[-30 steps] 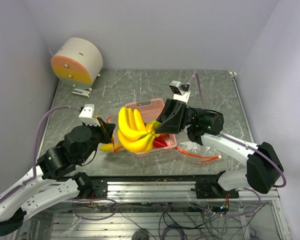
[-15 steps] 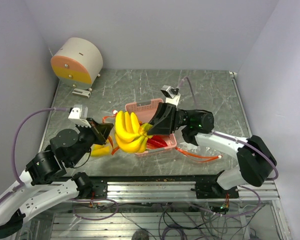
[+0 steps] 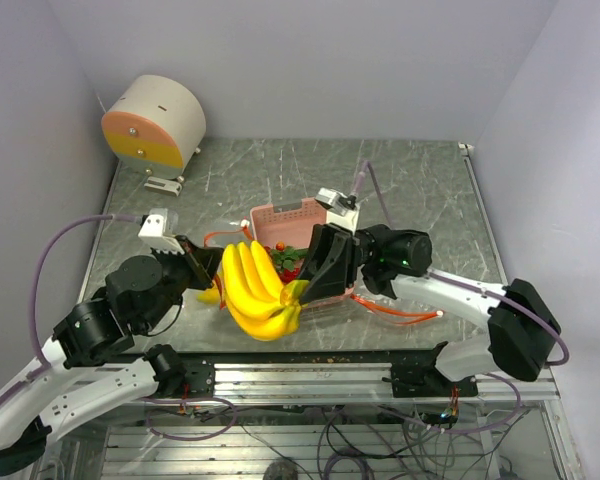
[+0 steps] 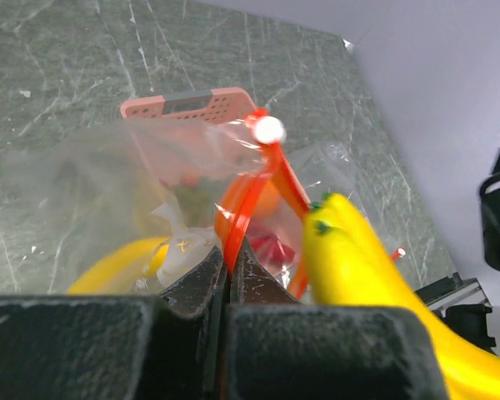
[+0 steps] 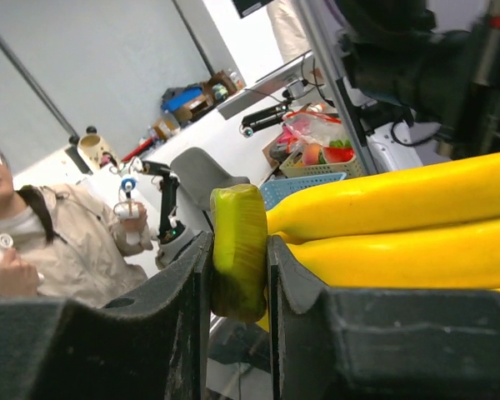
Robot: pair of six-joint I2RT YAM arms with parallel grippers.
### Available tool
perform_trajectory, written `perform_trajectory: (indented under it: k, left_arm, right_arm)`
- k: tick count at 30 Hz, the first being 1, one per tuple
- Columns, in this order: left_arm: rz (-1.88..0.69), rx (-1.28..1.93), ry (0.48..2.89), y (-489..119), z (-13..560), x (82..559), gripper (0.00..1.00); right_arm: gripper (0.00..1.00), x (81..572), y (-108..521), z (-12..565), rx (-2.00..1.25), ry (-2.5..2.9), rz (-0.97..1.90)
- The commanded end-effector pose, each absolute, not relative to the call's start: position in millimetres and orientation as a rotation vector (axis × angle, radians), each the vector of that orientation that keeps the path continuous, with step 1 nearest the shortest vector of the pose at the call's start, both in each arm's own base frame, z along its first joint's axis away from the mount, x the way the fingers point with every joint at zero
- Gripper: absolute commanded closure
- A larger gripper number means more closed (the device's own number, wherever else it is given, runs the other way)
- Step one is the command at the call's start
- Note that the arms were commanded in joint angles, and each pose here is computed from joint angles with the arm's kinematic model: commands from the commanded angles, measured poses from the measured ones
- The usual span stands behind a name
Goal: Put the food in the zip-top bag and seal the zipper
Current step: Place the fake fruit in the zipper food storage bag.
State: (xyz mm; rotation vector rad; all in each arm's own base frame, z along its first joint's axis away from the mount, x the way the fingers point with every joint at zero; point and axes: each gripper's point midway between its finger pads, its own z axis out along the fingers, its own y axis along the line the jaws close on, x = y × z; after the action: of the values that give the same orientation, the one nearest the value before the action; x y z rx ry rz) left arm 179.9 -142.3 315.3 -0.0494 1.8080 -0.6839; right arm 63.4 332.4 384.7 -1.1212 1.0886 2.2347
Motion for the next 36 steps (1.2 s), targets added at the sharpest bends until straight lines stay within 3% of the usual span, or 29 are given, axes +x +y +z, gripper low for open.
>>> perform_trajectory:
  k: [1,21,36]
  left_arm:
    - [-0.643,-0.064,1.818,-141,313,185,0.93]
    - [-0.714,-0.03,1.814,-142,320,173,0.93]
    - [-0.744,0.042,1.851,-162,309,174,0.93]
  right_arm:
    - [1.0,23,295,420,-1.301,0.596,2.046]
    - [1.0,86,333,376,-1.206,0.798,2.033]
    - [1.0,162,359,383,-0.771,0.984,2.234]
